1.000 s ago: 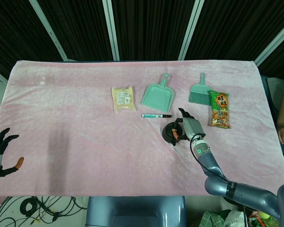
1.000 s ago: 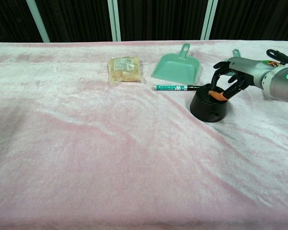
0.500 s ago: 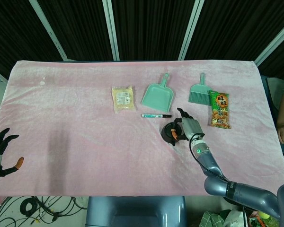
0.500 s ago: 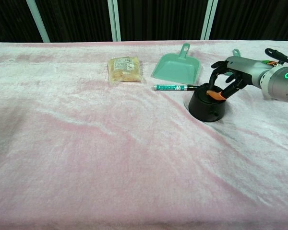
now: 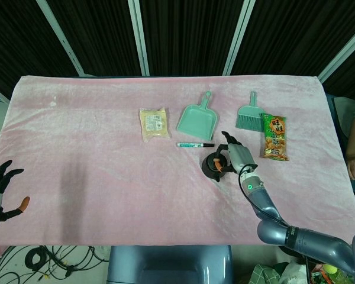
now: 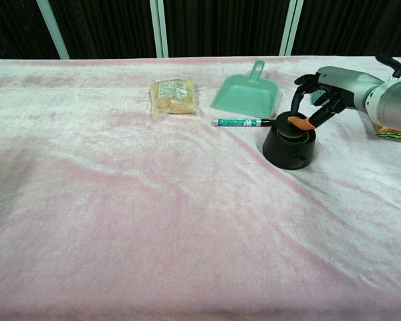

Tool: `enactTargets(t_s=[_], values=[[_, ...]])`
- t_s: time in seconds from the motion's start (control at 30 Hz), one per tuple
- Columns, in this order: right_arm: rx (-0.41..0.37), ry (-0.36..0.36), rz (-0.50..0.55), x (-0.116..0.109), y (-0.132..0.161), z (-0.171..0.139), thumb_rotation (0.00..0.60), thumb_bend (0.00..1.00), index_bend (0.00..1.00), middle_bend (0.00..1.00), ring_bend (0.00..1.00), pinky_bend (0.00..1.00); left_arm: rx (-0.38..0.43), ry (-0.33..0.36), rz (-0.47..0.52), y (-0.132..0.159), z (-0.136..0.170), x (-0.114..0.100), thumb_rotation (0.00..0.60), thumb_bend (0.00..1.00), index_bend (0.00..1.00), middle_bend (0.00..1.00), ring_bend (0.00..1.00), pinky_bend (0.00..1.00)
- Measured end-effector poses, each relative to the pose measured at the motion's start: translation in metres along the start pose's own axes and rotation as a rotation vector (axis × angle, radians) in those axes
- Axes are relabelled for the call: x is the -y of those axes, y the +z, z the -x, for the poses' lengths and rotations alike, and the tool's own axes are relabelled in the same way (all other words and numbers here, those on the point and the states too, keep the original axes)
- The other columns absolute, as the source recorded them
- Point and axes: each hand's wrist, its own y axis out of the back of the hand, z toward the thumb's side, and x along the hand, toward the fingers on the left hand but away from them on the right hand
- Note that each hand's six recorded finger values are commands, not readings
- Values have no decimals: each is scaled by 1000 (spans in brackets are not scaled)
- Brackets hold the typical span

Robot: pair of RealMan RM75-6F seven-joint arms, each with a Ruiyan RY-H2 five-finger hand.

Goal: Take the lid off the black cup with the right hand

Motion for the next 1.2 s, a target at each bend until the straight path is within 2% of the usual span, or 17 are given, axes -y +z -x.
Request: enactTargets(t_s=[0.2,0.4,0.6,0.7,0.93,1.2], values=[[-10,-17,7,-13,3,-4,600,313,604,0,72,139,-1,-1,0,0,0,0,600,338,205,20,0,150],[-7,-35,-17,-34,-4,-17,600,312,603,0,72,139,2,-1,-3,0,0,0,600,338,205,20,0,155],[39,-63,-57,-65,-30,-45,600,313,604,0,72,139,3,3,-5,0,1,0,600,338,205,20,0,156],[75,-63,-73,-73,-47,-60,600,313,604,0,71,139,3,1,-7,0,1,0,600,338,205,20,0,156],[163,-33,-52,-65,-90,-83,600,313,603,0,71,139,2,2,-6,1,1,0,600,338,205,20,0,156],[220,15,-29,-33,-130,-86,600,312,604,0,72,139,2,3,-5,1,1,0,600,338,205,20,0,156]])
